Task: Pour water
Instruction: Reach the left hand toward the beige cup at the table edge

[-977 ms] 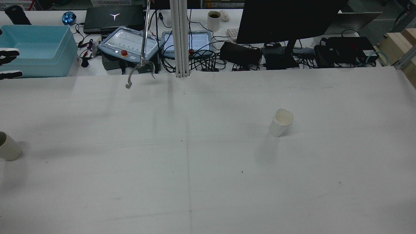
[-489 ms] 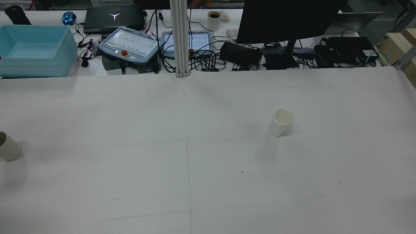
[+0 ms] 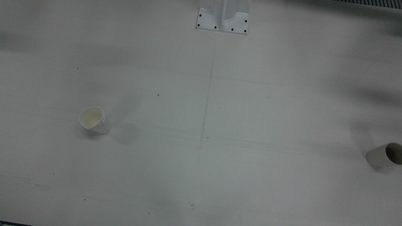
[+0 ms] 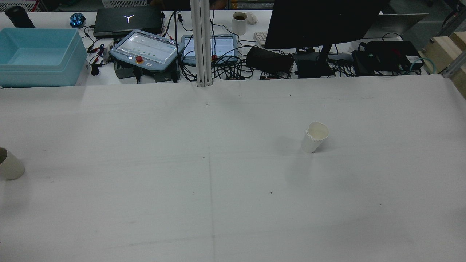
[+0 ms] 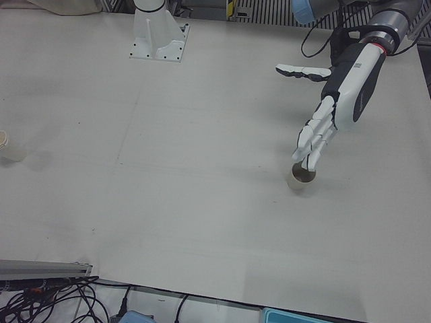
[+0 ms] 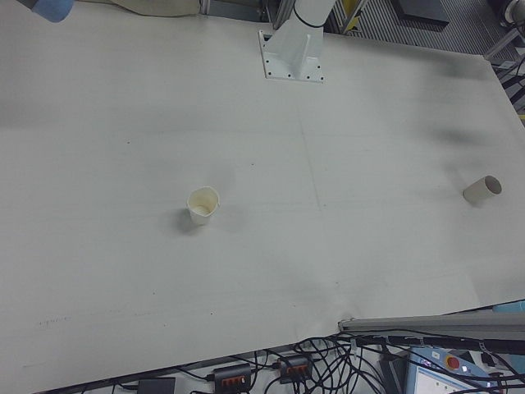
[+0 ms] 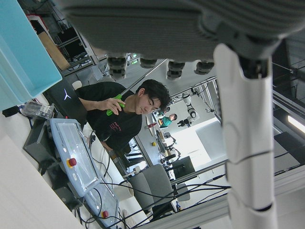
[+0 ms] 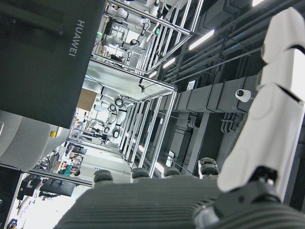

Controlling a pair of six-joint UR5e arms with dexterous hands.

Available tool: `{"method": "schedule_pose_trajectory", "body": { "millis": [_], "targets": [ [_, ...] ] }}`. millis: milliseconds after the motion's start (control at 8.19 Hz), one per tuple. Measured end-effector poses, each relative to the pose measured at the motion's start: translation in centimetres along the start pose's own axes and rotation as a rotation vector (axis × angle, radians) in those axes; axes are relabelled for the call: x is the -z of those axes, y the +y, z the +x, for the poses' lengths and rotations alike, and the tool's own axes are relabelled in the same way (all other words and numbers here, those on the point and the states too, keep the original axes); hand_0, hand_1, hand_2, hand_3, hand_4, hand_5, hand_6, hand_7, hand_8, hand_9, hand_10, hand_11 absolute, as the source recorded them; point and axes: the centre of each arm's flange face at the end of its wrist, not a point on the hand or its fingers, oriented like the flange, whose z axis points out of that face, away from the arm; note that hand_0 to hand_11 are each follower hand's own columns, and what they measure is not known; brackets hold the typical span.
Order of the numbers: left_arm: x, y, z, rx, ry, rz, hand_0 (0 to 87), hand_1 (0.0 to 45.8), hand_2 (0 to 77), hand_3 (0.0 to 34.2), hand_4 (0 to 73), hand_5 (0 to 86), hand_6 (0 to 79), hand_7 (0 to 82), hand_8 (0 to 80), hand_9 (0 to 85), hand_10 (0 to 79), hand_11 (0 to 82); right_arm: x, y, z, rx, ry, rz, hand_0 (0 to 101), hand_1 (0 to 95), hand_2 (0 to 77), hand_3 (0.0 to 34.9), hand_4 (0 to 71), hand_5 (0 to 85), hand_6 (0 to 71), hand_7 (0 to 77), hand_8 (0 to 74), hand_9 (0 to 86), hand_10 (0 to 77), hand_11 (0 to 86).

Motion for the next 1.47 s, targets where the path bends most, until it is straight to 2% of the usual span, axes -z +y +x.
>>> {"method": "schedule_pose_trajectory", "body": {
  "millis": [122,244,367,489,733,855,977,1100,1222,1344,1466],
  "targets": [
    [1.0,-2.9,-1.2,-0.009,0.012,0.034,60.9,19.1,1.1,9.7,4.9,0.0,0.0,12.0,0.0,2.7,5.4,9.3,-0.5,-1.3,1.2,0.027,0.012,0.000,48,16.9,13.1,18.7,0.5,4.9,0.5,1.6,0.5,1.1,0.5,1.1],
    [2.7,-6.4,-3.0,-0.008,0.017,0.057,60.9,19.1,1.1,9.7,4.9,0.0,0.0,9.3,0.5,2.7,3.8,9.3,-1.1,-2.5,1.9,0.049,0.014,0.014,48,12.5,10.4,18.4,0.5,7.1,0.5,1.6,0.5,1.1,0.5,1.1],
    [5.6,-9.8,-5.0,-0.006,0.018,0.074,60.8,20.7,1.1,9.6,3.8,0.0,0.0,9.3,0.0,2.2,3.8,7.1,-1.4,-4.0,2.5,0.066,0.014,0.040,48,12.5,10.4,18.4,0.5,7.1,0.5,1.6,0.5,1.1,0.5,1.1],
    [9.2,-12.5,-6.8,-0.010,0.022,0.088,62.2,21.8,1.1,10.6,2.7,0.0,0.0,9.3,0.5,1.6,3.8,7.1,-1.1,-5.3,2.8,0.079,0.015,0.066,47,12.0,13.6,17.4,0.5,8.2,0.5,1.6,0.5,1.1,0.5,1.1],
    [16.2,-16.0,-9.6,-0.021,0.038,0.109,62.2,21.8,1.1,10.5,2.7,0.0,0.0,9.3,0.5,2.2,3.8,7.1,0.0,-6.8,3.4,0.094,0.029,0.099,47,15.3,11.4,17.5,0.5,8.2,0.5,1.6,0.5,1.1,0.5,1.1],
    [17.7,-16.6,-10.2,-0.041,0.046,0.099,62.2,21.8,1.1,10.8,1.6,0.0,0.0,5.4,0.5,1.6,2.2,6.0,0.3,-7.1,3.6,0.099,0.036,0.104,47,13.1,10.4,15.4,0.5,9.8,0.5,4.4,0.5,1.1,0.5,1.1],
    [18.3,-16.8,-10.5,-0.079,0.058,0.082,62.3,21.8,1.1,10.8,3.3,0.0,0.5,8.2,0.5,1.6,2.2,7.1,0.4,-7.1,3.7,0.100,0.038,0.106,47,13.6,10.4,13.8,0.5,9.8,0.5,4.4,0.5,1.1,0.5,1.1],
    [18.3,-16.8,-10.5,-0.114,0.070,0.063,62.2,21.8,1.1,7.9,5.5,0.0,0.5,8.2,0.5,1.6,2.2,7.1,0.5,-7.0,3.6,0.098,0.038,0.105,46,13.6,11.4,13.8,0.5,10.4,0.5,4.4,0.5,1.1,0.5,1.1],
    [18.0,-16.6,-10.6,-0.163,0.079,0.042,62.2,21.8,1.1,7.9,5.5,0.0,0.0,8.2,0.5,1.6,2.2,7.1,0.5,-7.1,3.8,0.097,0.041,0.105,46,13.6,11.4,12.7,0.5,10.4,0.5,4.4,0.5,1.1,0.5,1.1],
    [17.9,-17.1,-11.1,-0.211,0.075,0.032,62.2,21.8,1.1,6.2,6.5,0.0,0.5,9.3,0.5,1.6,2.2,7.1,0.5,-7.1,4.1,0.099,0.047,0.106,46,13.1,11.4,12.6,0.5,9.8,0.5,4.4,0.5,1.1,0.5,1.1],
    [18.4,-19.5,-12.6,-0.236,0.075,0.041,58.4,19.6,1.1,0.0,3.8,0.0,0.5,6.5,0.5,1.6,2.7,6.0,0.6,-7.1,4.3,0.101,0.052,0.107,46,13.6,11.4,12.9,1.1,10.4,0.5,4.9,0.5,1.1,0.5,1.1]
  ]
}}
